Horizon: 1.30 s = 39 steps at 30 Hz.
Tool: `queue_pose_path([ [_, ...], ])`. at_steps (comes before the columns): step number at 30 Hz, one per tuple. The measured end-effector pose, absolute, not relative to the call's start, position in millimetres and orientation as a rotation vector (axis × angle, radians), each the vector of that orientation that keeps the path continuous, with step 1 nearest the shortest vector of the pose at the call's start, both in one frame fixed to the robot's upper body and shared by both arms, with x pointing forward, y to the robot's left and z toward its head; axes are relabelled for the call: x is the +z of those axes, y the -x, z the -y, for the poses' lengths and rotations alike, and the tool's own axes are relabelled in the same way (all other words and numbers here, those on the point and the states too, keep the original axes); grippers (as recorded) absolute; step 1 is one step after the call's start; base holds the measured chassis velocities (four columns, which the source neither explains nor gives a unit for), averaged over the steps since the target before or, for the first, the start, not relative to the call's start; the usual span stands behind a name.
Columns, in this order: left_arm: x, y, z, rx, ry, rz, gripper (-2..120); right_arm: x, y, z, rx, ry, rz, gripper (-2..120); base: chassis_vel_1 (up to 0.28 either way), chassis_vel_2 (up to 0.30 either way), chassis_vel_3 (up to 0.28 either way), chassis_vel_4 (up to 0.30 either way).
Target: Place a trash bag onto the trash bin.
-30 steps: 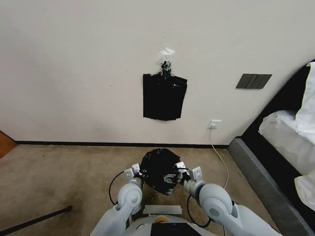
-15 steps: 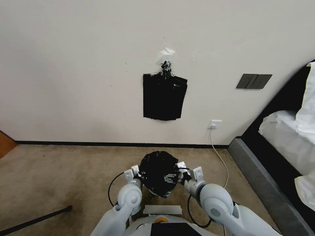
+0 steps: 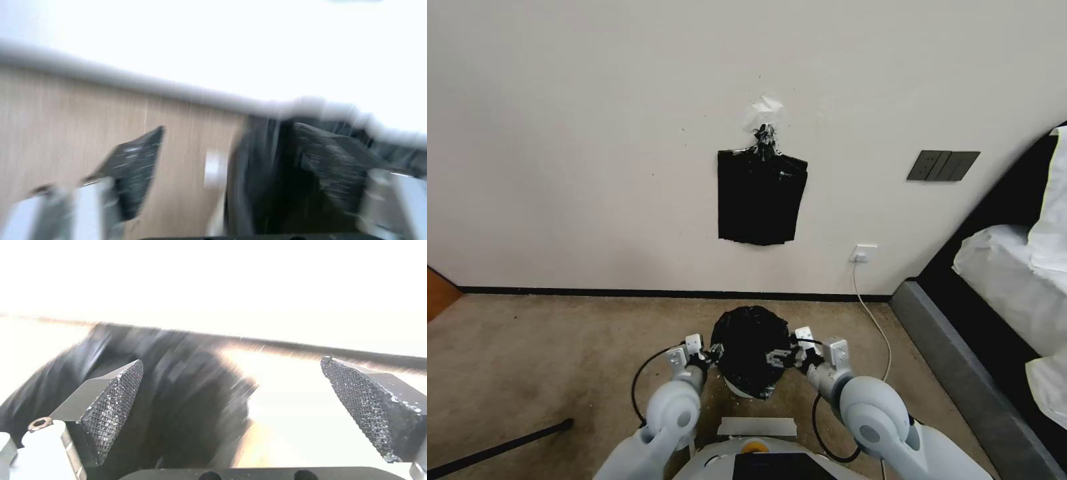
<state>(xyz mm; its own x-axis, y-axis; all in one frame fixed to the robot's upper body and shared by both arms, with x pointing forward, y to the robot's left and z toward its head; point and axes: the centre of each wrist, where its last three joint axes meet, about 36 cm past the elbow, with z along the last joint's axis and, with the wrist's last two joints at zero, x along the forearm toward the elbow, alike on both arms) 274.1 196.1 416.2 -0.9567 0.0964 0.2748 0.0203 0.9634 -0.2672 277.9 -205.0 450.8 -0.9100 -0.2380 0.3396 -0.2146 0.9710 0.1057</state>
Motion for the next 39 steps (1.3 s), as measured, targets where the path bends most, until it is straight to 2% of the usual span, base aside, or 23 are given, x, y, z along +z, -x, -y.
queue_pose_path([
  [1,409,-269,-206,0.352,0.077,2.900,97,437,-271,210,-0.100,-0.281,2.818,100,0.000,0.000,0.000,0.000],
  [4,400,-262,-222,0.264,0.054,2.998,99,420,-261,219,-0.063,-0.194,2.903,100,0.000,0.000,0.000,0.000],
  [6,397,-259,-227,0.221,0.048,3.032,99,414,-256,221,-0.048,-0.164,2.932,100,0.000,0.000,0.000,0.000],
  [8,384,-238,-246,0.027,0.001,3.135,100,396,-239,230,0.030,-0.049,3.031,100,0.000,0.000,0.000,0.000],
  [9,384,-238,-246,0.027,0.001,3.135,100,396,-239,230,0.030,-0.049,3.031,100,0.000,0.000,0.000,0.000],
  [12,371,-201,-252,-0.105,-0.051,3.171,100,389,-216,228,0.085,0.047,3.116,100,0.000,0.000,0.000,0.000],
  [18,366,-186,-252,-0.125,-0.083,3.191,100,390,-204,218,0.097,0.048,3.161,100,0.000,0.000,0.000,0.000],
  [39,366,-188,-251,-0.106,-0.091,3.186,100,392,-206,216,0.080,0.042,3.158,100,0.000,0.000,0.000,0.000],
])
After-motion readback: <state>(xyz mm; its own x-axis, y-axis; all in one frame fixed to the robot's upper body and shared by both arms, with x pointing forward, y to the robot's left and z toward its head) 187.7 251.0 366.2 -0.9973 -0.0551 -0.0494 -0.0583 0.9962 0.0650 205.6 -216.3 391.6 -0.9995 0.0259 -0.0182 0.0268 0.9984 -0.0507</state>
